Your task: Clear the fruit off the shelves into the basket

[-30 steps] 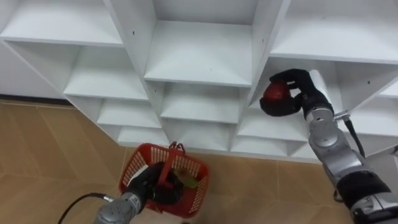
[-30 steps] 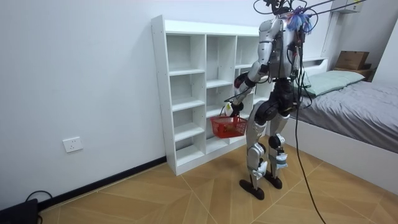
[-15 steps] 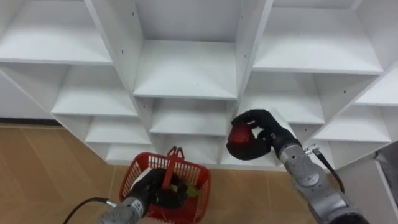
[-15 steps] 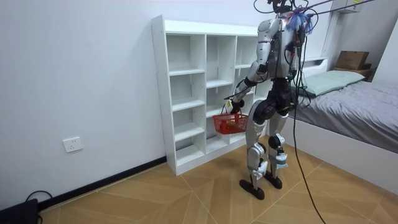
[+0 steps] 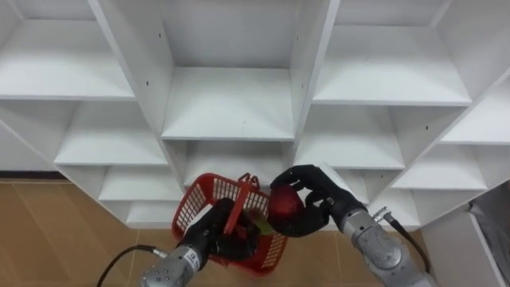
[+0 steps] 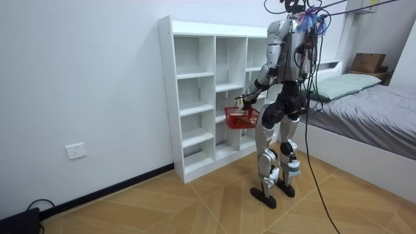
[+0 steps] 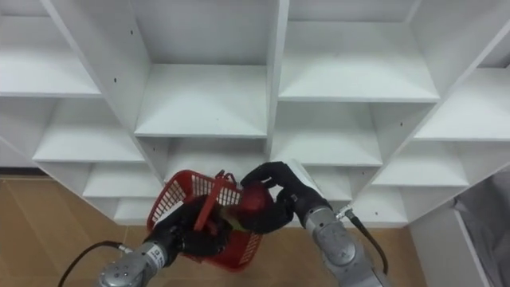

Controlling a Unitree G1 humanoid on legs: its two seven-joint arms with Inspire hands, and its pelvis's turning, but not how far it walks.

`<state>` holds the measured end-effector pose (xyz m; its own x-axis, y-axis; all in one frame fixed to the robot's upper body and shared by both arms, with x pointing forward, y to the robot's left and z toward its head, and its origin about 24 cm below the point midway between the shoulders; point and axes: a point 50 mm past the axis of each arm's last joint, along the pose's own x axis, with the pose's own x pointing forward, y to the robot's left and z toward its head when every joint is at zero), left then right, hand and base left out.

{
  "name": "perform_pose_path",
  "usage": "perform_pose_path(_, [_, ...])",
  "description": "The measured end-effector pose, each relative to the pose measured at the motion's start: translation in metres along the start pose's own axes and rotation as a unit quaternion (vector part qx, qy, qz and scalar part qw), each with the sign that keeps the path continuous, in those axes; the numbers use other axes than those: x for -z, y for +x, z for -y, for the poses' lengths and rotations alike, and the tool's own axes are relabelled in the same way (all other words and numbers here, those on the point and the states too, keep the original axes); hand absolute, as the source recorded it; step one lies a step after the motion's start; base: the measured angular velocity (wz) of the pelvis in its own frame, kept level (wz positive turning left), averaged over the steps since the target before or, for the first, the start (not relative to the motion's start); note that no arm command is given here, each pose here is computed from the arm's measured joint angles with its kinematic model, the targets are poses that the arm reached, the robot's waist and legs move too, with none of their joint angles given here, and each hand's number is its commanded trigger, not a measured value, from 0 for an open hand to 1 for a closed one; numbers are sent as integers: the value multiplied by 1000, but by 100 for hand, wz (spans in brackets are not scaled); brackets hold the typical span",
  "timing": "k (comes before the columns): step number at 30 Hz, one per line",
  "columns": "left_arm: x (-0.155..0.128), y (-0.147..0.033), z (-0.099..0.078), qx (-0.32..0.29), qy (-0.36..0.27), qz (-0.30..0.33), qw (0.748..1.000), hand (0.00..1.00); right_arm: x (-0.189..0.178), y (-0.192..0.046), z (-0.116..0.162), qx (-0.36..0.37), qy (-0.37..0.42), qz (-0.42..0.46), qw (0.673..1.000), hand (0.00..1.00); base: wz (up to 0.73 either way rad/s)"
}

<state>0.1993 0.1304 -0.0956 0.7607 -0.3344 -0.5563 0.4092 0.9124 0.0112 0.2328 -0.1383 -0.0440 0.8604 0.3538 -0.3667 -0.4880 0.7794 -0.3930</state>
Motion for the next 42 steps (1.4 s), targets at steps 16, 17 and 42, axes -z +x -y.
perform_pose_path(16, [-5,1,1,11,2,11,1000,100,-3,2,-11,-39,-5,5,999,100,-3])
perform_pose_path(17, [-5,1,1,10,2,11,1000,100,-4,2,-12,-39,-3,6,999,100,-4])
perform_pose_path(42, [-7,0,-5,14,13,12,1000,100,-6,3,-17,-45,1,10,999,0,-1])
